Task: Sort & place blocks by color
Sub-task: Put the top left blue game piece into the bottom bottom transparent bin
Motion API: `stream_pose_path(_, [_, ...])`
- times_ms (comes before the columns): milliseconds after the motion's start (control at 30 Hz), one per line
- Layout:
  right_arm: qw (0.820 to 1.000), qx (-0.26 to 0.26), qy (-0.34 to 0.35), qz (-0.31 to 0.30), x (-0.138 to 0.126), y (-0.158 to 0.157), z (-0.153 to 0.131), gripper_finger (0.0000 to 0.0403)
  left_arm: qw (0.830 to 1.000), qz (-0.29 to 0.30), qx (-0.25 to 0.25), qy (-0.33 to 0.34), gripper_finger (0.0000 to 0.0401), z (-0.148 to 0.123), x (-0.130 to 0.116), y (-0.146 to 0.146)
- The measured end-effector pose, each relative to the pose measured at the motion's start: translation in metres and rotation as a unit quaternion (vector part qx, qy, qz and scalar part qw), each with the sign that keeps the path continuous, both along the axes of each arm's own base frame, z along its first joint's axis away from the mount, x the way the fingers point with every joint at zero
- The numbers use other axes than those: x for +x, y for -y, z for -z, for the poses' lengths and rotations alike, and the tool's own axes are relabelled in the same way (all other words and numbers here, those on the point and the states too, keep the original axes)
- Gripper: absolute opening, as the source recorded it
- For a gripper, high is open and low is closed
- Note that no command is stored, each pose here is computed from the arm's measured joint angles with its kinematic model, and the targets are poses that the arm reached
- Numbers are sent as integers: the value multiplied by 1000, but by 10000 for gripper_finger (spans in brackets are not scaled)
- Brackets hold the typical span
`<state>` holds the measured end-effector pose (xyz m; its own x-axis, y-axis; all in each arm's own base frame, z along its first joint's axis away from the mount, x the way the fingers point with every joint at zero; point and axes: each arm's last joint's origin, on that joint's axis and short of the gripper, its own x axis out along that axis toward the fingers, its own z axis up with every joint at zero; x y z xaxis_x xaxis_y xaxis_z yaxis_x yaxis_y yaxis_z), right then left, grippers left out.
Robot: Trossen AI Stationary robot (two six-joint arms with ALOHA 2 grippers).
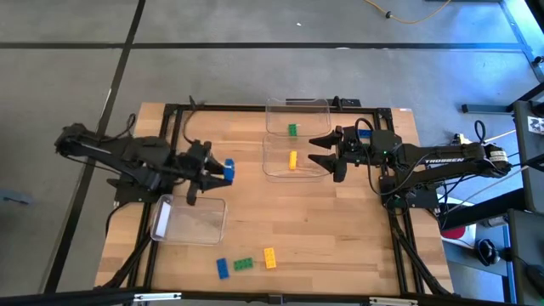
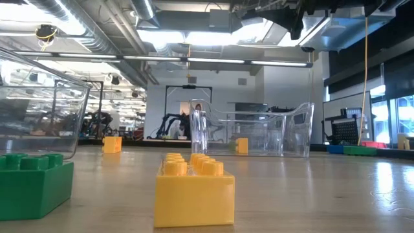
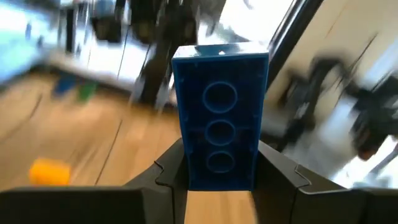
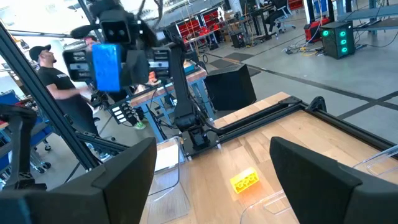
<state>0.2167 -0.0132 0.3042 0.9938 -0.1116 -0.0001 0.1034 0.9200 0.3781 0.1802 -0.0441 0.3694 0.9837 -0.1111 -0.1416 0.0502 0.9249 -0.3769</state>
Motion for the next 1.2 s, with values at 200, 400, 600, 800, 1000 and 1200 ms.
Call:
stream_pose_path(200, [1000, -1, 0, 0, 0, 0, 0, 316, 959, 46, 36, -278, 126, 2, 9, 22])
stream_pose_path(400, [1000, -2, 0, 0, 0, 0, 0, 316, 875, 98, 66, -469, 126, 44, 3, 62])
stream_pose_path(600, [1000, -2, -1, 0, 0, 0, 0, 316, 816, 137, 113, -550, 126, 98, -13, 90])
stream_pose_path(800, [1000, -2, -1, 0, 0, 0, 0, 316, 809, 143, 114, -559, 126, 144, -14, 86])
stream_pose_path(1000, [1000, -1, -1, 0, 0, 0, 0, 316, 805, 157, 117, -560, 126, 174, -16, 78])
stream_pose_path(1200, [1000, -2, -1, 1, 0, 0, 0, 316, 788, 157, 125, -581, 126, 190, -24, 71])
